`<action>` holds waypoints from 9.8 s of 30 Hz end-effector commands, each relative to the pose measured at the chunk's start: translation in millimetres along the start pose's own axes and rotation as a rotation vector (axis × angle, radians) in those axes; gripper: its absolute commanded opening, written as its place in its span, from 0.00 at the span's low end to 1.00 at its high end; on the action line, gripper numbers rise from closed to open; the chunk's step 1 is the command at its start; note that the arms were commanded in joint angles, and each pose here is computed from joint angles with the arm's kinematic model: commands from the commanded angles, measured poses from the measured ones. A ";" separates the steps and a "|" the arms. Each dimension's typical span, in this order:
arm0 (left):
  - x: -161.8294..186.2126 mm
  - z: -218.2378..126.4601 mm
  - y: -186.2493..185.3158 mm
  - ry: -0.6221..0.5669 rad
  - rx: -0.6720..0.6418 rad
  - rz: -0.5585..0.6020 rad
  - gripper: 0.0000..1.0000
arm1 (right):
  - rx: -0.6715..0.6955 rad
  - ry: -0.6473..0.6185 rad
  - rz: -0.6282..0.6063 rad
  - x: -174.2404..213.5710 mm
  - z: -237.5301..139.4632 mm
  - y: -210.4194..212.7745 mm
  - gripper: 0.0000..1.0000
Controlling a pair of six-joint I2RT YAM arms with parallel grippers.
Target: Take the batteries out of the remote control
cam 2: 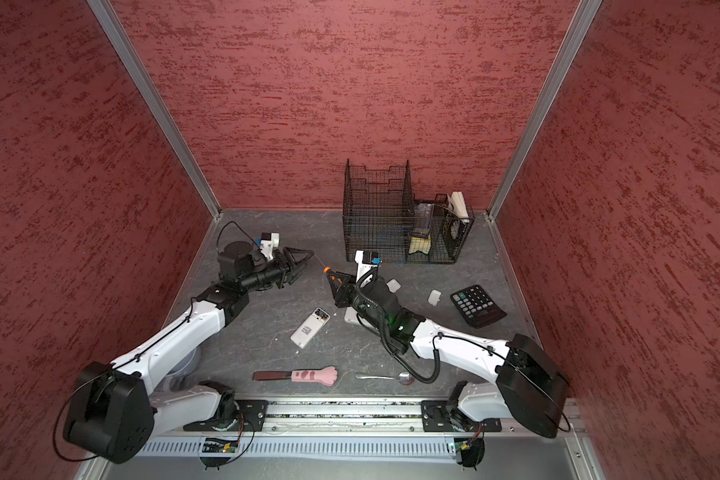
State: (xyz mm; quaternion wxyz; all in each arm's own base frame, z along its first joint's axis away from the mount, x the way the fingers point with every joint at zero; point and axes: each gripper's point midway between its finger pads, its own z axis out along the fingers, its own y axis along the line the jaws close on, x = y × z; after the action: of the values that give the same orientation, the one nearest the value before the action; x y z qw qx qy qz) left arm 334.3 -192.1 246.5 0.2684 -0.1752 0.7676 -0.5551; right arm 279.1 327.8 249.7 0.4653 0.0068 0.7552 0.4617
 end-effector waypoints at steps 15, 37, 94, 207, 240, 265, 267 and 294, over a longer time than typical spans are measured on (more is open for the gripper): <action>17.3 -54.7 81.3 0.071 -0.220 -0.042 0.62 | 0.185 0.344 0.032 47.5 -23.9 -23.7 0.00; 88.5 -35.1 138.9 0.241 -0.575 0.402 0.64 | 0.356 0.346 0.692 75.8 -52.1 -56.1 0.00; 175.8 2.7 190.1 0.601 -0.808 0.877 0.46 | 0.419 0.330 0.731 94.8 -57.5 -78.7 0.00; 185.1 -1.0 207.1 0.628 -0.851 0.855 0.42 | 0.453 0.322 0.809 131.6 -51.8 -99.5 0.00; 187.8 0.2 208.2 0.631 -0.864 0.881 0.40 | 0.442 0.353 0.892 139.5 -52.7 -88.2 0.00; 193.7 1.3 207.5 0.649 -0.856 0.916 0.37 | 0.342 0.384 0.923 142.2 -40.2 -79.2 0.00; 193.8 1.4 207.5 0.649 -0.858 0.918 0.37 | 0.330 0.396 0.916 141.5 -36.8 -75.2 0.00; 192.4 0.9 209.3 0.644 -0.871 0.919 0.36 | 0.464 0.390 0.849 126.3 -78.5 -91.7 0.00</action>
State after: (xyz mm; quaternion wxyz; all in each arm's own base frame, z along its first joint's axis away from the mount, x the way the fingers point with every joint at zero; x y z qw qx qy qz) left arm 195.4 -227.6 17.5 0.1580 0.2300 0.9592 -0.0456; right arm 195.4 293.3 124.3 0.0919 0.2920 0.8369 0.4538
